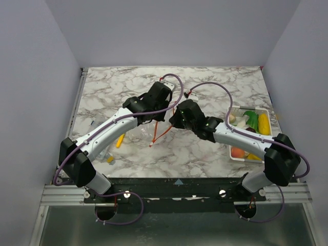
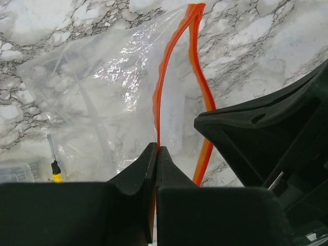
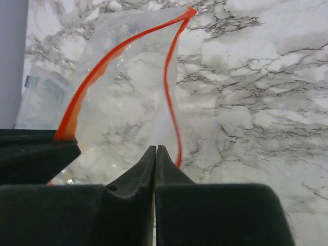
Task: Place the food in the zip-top bag and seal the zipper
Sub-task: Open the zipper of the food storage bag at the center of the board.
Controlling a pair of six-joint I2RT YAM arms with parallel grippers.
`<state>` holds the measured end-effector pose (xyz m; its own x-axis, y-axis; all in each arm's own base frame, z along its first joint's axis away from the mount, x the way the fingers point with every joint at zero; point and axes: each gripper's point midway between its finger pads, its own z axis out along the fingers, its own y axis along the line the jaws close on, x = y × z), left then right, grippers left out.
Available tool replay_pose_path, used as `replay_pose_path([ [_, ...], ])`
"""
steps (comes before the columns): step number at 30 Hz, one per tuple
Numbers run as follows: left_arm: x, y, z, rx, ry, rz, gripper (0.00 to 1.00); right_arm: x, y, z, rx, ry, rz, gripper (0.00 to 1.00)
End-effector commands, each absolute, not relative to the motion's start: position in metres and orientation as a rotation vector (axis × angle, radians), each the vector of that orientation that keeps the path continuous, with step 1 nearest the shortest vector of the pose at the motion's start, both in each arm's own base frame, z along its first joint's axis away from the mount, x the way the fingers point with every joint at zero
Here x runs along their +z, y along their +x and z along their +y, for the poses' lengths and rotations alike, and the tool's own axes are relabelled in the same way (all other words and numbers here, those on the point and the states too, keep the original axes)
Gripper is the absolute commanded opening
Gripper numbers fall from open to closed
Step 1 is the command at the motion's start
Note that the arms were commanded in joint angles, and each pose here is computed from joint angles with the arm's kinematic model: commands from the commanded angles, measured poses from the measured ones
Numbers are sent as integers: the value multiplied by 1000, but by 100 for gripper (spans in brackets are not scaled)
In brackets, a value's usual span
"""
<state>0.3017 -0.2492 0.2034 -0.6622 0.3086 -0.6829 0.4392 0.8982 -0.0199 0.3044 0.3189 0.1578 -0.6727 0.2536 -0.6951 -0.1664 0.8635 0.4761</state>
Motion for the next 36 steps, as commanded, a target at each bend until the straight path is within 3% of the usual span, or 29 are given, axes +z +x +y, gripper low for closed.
replay_pose_path([
  [1,209,295,-246,-238,514,2343,0,171,304,326,729,64,2156,1],
  [12,200,301,-240,-173,527,2304,0,169,297,306,708,155,2151,1],
  [14,204,299,-241,-188,527,2294,0,162,298,303,661,140,2167,18],
  [17,209,298,-239,-200,524,2272,0,154,302,299,613,146,2175,34],
  [20,212,294,-241,-231,530,2263,0,151,306,309,636,115,2172,35],
  [26,211,292,-243,-250,547,2264,0,137,312,330,669,92,2214,32],
  [28,210,293,-243,-242,545,2266,0,138,309,341,726,42,2216,8],
  [29,209,293,-242,-235,546,2271,0,139,306,342,745,34,2221,1],
  [36,200,301,-234,-136,538,2300,25,168,293,345,899,67,2146,1],
])
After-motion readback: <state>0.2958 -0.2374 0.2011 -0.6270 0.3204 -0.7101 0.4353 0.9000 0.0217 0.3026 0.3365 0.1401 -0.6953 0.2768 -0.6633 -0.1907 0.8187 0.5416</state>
